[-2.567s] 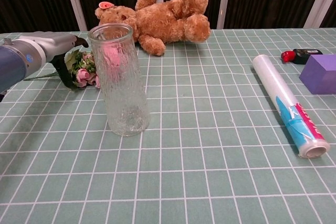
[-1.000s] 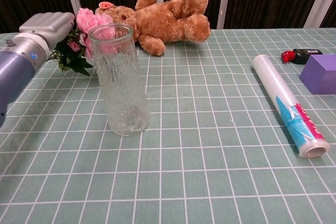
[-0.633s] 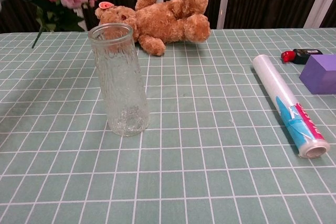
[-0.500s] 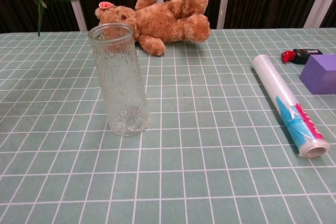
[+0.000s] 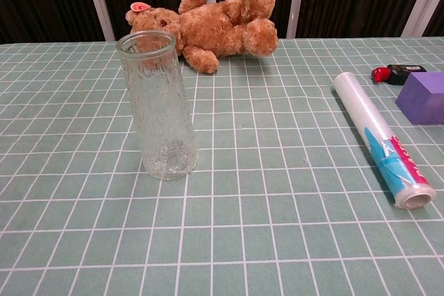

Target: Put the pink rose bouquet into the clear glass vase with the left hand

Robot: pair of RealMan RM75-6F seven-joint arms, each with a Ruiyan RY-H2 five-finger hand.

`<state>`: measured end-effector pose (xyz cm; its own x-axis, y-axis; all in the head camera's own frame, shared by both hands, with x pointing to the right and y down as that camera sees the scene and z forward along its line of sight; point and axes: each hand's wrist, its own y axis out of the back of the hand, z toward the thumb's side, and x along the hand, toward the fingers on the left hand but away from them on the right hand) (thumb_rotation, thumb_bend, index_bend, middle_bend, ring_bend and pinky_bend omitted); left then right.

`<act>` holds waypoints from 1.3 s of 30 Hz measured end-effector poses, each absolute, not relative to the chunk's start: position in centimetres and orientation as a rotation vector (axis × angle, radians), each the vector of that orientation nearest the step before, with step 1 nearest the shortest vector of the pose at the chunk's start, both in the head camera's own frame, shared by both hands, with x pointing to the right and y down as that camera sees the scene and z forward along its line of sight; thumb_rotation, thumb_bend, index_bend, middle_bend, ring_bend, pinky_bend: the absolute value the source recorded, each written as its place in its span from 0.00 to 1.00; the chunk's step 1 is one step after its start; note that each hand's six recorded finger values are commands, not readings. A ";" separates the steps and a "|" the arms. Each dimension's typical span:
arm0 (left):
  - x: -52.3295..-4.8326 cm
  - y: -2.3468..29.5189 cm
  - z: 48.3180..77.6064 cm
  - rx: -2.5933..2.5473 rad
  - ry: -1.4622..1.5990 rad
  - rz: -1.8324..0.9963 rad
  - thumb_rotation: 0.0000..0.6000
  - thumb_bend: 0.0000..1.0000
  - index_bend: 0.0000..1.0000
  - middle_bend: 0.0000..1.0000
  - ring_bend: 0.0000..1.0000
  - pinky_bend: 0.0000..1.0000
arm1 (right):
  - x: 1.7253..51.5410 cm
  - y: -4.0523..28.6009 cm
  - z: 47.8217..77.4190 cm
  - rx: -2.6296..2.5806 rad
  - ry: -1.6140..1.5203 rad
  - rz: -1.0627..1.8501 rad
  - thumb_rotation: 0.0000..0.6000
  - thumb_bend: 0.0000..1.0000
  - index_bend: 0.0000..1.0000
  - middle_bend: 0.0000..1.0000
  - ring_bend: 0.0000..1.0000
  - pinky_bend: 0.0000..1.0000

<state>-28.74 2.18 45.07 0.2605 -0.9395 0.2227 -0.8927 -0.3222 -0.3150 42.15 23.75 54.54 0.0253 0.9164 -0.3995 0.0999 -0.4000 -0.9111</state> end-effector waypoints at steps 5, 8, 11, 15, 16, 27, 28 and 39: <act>-26.7 3.1 44.7 -2.558 1.687 -0.518 1.00 0.52 0.38 0.34 0.27 0.39 | 42.2 23.7 54.6 -1.592 -1.060 1.454 1.00 0.20 0.18 0.08 0.09 0.00; -25.6 3.5 44.5 -2.629 1.662 -0.491 1.00 0.52 0.38 0.34 0.27 0.39 | 42.3 23.7 54.7 -1.594 -1.058 1.459 1.00 0.20 0.18 0.08 0.09 0.00; -24.7 3.8 44.6 -2.685 1.638 -0.480 1.00 0.52 0.38 0.34 0.27 0.39 | 42.3 23.7 54.7 -1.595 -1.060 1.461 1.00 0.20 0.18 0.08 0.09 0.00; -24.0 3.9 44.9 -2.712 1.604 -0.501 1.00 0.52 0.38 0.34 0.27 0.39 | 42.4 23.6 54.7 -1.593 -1.066 1.458 1.00 0.20 0.18 0.08 0.09 0.00; -23.9 4.0 45.0 -2.714 1.599 -0.506 1.00 0.52 0.38 0.34 0.27 0.39 | 42.4 23.6 54.6 -1.592 -1.067 1.458 1.00 0.20 0.18 0.08 0.09 0.00; -22.8 4.7 46.4 -2.778 1.567 -0.563 1.00 0.52 0.38 0.34 0.27 0.38 | 42.5 23.6 54.6 -1.591 -1.073 1.456 1.00 0.20 0.18 0.08 0.09 0.00; -22.7 4.7 46.6 -2.784 1.565 -0.567 1.00 0.52 0.38 0.34 0.27 0.38 | 42.6 23.6 54.6 -1.590 -1.074 1.456 1.00 0.20 0.18 0.08 0.09 0.00; -23.1 5.4 49.1 -2.768 1.505 -0.693 1.00 0.52 0.37 0.32 0.25 0.37 | 42.6 23.6 54.4 -1.593 -1.079 1.449 1.00 0.20 0.18 0.08 0.09 0.00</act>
<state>-23.10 5.44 49.11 0.4735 -0.7811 0.4071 -0.8172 -0.5620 -0.1278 42.59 23.57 54.40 0.0189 0.9190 -0.3938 0.1142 -0.3933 -0.9123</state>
